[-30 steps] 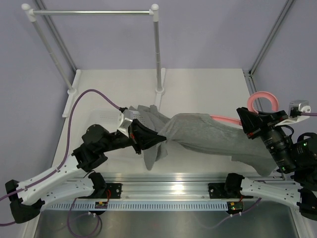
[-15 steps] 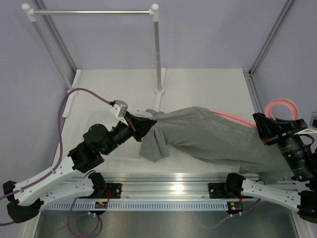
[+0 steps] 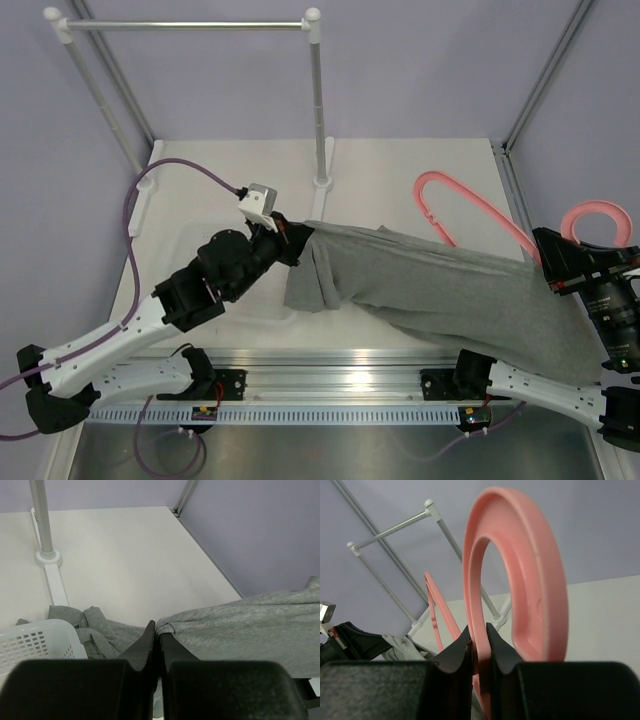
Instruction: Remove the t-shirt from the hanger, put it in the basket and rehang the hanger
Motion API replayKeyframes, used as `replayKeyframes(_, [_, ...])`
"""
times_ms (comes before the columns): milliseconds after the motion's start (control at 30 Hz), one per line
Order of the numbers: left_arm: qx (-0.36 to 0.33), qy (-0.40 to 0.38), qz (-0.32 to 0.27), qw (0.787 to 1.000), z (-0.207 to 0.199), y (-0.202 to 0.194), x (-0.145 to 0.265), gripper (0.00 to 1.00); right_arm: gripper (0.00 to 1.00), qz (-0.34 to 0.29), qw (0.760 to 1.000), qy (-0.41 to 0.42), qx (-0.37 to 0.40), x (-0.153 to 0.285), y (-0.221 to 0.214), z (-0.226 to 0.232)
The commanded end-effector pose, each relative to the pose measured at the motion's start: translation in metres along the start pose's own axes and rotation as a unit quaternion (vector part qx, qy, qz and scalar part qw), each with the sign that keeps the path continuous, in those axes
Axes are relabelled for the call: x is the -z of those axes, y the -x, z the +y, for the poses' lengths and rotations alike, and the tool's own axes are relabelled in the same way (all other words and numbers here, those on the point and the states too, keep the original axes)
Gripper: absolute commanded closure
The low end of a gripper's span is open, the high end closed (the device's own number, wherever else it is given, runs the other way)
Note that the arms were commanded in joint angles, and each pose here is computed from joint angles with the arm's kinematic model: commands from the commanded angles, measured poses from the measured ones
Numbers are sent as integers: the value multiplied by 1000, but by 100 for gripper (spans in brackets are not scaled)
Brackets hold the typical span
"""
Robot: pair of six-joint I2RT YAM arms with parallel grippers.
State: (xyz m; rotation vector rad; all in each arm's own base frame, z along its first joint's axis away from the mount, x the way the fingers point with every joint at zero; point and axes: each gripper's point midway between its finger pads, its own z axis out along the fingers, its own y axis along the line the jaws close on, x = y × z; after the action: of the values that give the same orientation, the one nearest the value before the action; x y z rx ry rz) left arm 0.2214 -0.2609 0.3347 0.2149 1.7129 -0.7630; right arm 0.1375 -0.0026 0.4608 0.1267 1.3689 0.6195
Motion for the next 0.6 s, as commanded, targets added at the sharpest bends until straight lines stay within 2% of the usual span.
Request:
replayKeyframes(0, [-9, 85, -54, 995, 30, 35, 5, 100, 100, -42, 998, -44, -19, 8, 25, -24])
replayKeyframes(133, [-21, 67, -40, 997, 17, 34, -10, 100, 100, -62, 997, -32, -22, -2, 25, -11])
replayKeyframes(300, [-12, 20, -20, 1000, -7, 22, -34, 100, 100, -155, 983, -49, -90, -28, 47, 12])
replayKeyframes(400, [-5, -4, -25, 1000, -11, 13, -35, 100, 100, -175, 981, -43, -68, -47, 49, 34])
replayKeyframes(433, [-5, -7, -24, 1000, -11, 10, -35, 100, 100, -197, 976, -36, -83, -49, 60, 41])
replayKeyframes(567, [-12, -18, -7, 1000, -14, -4, -41, 100, 100, -241, 969, -16, -43, -69, 74, 74])
